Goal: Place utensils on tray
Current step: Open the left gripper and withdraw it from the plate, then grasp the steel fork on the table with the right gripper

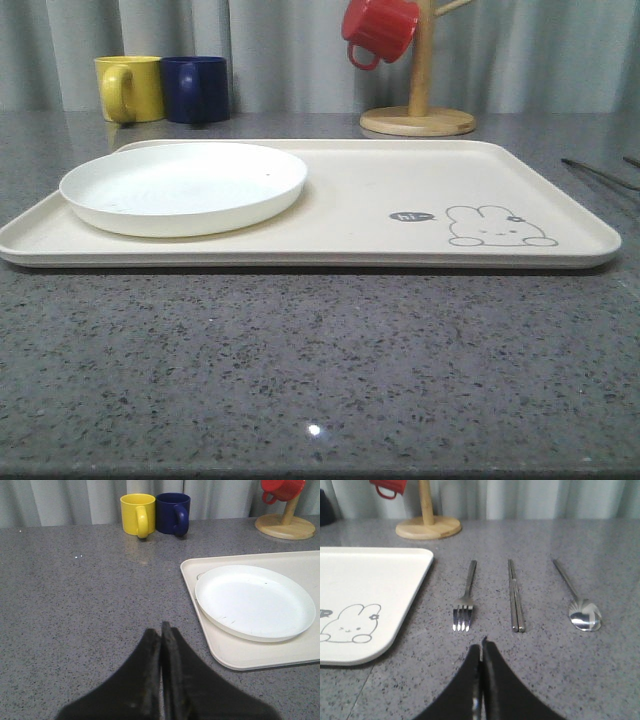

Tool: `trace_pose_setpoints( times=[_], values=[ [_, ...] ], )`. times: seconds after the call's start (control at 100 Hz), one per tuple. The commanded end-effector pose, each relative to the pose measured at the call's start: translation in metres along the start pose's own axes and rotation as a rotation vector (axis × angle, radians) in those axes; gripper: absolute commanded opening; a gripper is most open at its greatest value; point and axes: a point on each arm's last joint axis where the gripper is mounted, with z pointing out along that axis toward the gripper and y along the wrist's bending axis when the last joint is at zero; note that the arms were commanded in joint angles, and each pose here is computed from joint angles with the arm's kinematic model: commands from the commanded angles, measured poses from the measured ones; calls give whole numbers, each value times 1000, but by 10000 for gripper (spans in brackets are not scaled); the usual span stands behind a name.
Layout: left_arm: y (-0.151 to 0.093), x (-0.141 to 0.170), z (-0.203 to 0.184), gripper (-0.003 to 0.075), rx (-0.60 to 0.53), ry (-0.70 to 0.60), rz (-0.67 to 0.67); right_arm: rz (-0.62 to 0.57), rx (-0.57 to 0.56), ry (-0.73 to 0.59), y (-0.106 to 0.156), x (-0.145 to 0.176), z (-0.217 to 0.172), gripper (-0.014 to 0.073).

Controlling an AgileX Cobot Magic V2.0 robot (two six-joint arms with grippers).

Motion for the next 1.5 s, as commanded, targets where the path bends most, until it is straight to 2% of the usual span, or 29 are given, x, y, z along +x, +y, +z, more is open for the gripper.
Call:
trace_pose_setpoints(
  times=[0.0, 0.11, 0.18, 0.25, 0.3, 0.37, 0.44, 0.59, 0.75, 0.83, 1.11, 1.28, 1.49],
  values=[
    [-2, -13, -2, -19, 22, -86, -14, -6, 7, 30, 1, -27, 2, -62],
    [-2, -13, -2, -19, 22, -86, -14, -6, 14, 145, 3, -45, 13, -47],
    [-2, -13, -2, -19, 22, -86, -14, -6, 19, 218, 3, -56, 23, 20],
    [-2, -13, -2, -19, 22, -86, -14, -5, 23, 294, 4, -66, 35, 161],
    [-2, -13, -2, -19, 22, -86, -14, -5, 26, 338, 4, -73, 45, 307],
    [-2, -13, -2, -19, 22, -86, -14, -5, 30, 394, 5, -82, 60, 470],
    [-2, -13, -2, -19, 22, -86, -14, -5, 32, 438, 5, -91, 75, 550],
    [-2, -13, -2, -19, 22, -86, -14, 53, 14, 514, 10, -110, 108, 538],
    [-2, -13, -2, -19, 22, -86, -14, 88, 1, 676, 14, -119, 147, 537],
    [-2, -13, -2, -19, 22, -86, -14, 86, 1, 759, 15, -118, 169, 537],
    [-2, -13, -2, -19, 22, -86, -14, 93, 8, 921, 16, -109, 233, 537],
    [-2, -13, -2, -19, 22, -86, -14, 93, 10, 986, 16, -102, 260, 537],
    [-2, -13, -2, -19, 22, -86, -14, 93, 11, 999, 16, -100, 284, 527]
  ],
)
